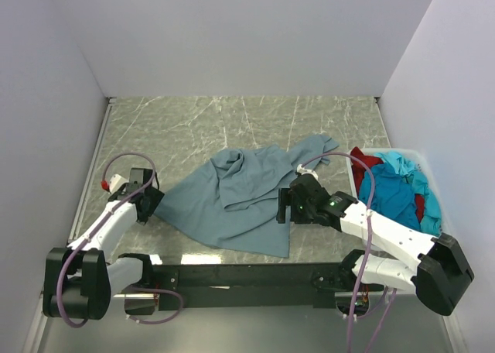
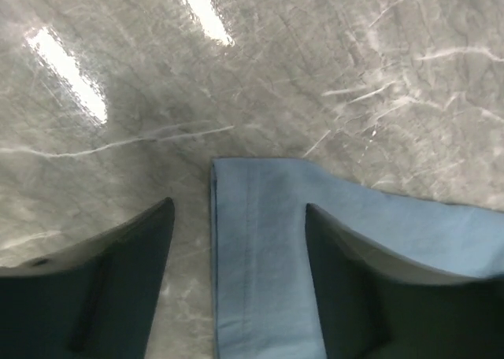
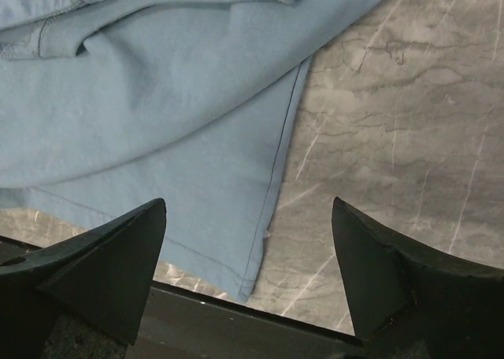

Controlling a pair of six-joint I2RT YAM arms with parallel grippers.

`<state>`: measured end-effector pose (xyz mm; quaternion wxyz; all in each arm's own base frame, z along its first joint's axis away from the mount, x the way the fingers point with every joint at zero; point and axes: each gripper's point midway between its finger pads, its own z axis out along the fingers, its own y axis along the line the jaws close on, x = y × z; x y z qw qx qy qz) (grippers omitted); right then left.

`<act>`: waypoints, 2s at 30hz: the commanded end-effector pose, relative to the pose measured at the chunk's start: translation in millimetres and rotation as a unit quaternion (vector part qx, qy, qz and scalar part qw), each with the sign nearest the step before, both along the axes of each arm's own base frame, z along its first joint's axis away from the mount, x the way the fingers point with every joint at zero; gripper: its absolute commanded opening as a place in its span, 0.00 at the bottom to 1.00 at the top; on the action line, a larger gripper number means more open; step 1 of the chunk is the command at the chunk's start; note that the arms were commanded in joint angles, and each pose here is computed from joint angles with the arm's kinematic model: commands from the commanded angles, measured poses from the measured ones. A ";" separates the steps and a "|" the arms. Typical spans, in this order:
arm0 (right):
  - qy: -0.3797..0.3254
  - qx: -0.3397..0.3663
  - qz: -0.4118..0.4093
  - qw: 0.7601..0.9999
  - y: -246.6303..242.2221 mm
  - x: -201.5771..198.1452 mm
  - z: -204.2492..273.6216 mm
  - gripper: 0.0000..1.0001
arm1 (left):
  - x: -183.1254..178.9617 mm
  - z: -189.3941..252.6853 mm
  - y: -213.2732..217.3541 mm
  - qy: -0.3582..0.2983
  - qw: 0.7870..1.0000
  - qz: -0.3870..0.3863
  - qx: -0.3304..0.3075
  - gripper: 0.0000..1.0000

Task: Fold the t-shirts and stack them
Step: Flatten the tshirt out

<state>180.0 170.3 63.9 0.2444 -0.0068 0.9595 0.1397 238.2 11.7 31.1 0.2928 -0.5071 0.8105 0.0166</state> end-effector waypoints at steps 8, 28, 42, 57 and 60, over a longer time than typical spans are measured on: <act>-0.004 0.004 -0.003 1.000 5.6 4.5 1.1 0.92 | -5.3 -24.2 -2.1 0.045 0.999 -0.012 -0.003 0.47; -0.004 0.014 0.086 0.996 19.5 -25.8 5.0 0.88 | 14.4 -21.1 -12.5 0.006 0.998 -0.068 -0.009 0.00; 0.071 -0.064 0.091 0.991 23.3 -81.6 -35.4 0.84 | 17.4 1.6 -21.9 -0.059 0.994 -0.085 -0.030 0.01; 0.106 -0.093 0.077 0.987 21.2 -93.5 -65.3 0.15 | 13.6 9.7 -15.9 -0.086 0.994 -0.061 -0.024 0.00; 0.083 -0.107 0.056 0.989 16.0 -83.2 -59.5 0.00 | 15.2 15.1 -16.3 -0.094 0.993 -0.061 -0.025 0.01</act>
